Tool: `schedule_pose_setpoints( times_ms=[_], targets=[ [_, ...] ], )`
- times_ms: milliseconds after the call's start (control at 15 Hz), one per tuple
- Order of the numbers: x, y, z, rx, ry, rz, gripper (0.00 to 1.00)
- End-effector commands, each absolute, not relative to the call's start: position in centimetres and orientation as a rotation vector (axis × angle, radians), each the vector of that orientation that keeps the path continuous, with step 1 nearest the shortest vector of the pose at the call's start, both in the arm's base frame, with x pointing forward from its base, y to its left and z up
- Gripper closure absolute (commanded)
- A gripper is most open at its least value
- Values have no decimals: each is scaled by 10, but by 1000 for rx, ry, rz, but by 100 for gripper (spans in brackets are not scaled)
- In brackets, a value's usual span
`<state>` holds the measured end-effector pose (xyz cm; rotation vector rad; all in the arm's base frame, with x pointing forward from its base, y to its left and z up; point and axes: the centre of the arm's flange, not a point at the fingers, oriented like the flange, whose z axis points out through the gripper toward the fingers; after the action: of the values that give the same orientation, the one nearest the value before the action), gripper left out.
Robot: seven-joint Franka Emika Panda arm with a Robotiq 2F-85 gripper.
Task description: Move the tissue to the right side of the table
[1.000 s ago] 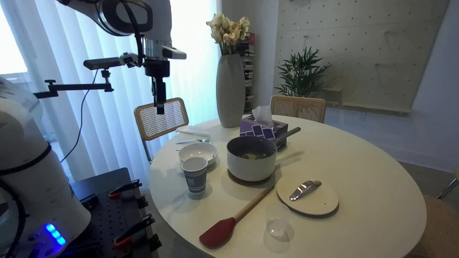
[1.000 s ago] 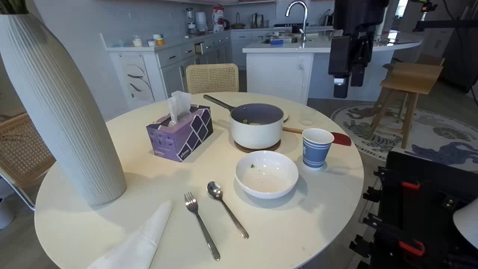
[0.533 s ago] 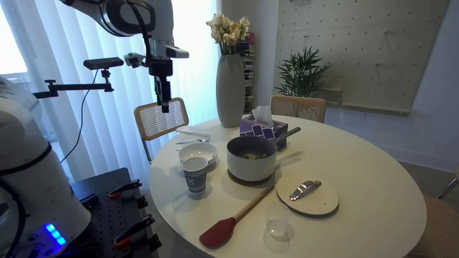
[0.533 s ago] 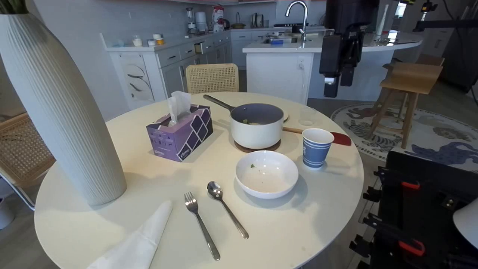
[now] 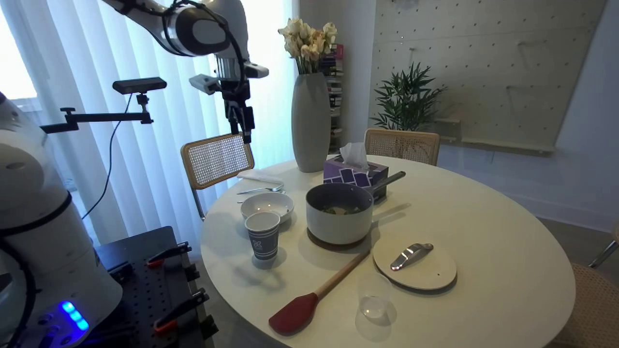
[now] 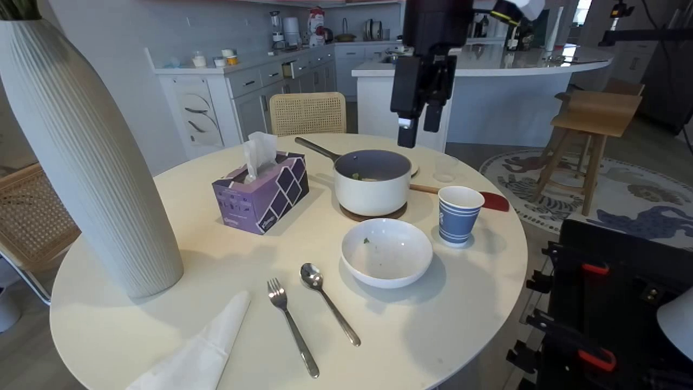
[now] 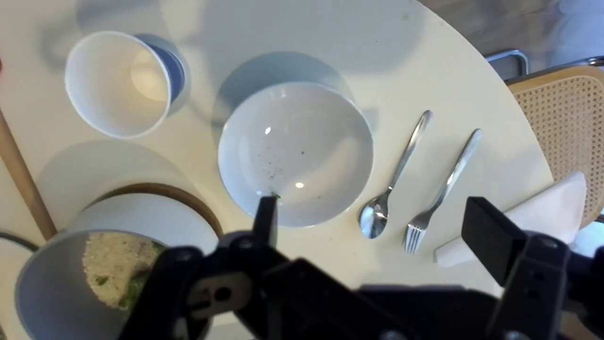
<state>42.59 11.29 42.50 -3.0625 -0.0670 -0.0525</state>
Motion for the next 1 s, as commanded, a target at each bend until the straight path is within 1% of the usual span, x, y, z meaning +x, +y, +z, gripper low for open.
schedule_pose_setpoints(
  times_ms=[0,333,933],
  targets=[
    [471,149,423,-3018,-200,-84,0],
    [508,210,416,-2978,-417,-92,0],
    [555,314,378,-2889,-753,-59,0]
  ],
)
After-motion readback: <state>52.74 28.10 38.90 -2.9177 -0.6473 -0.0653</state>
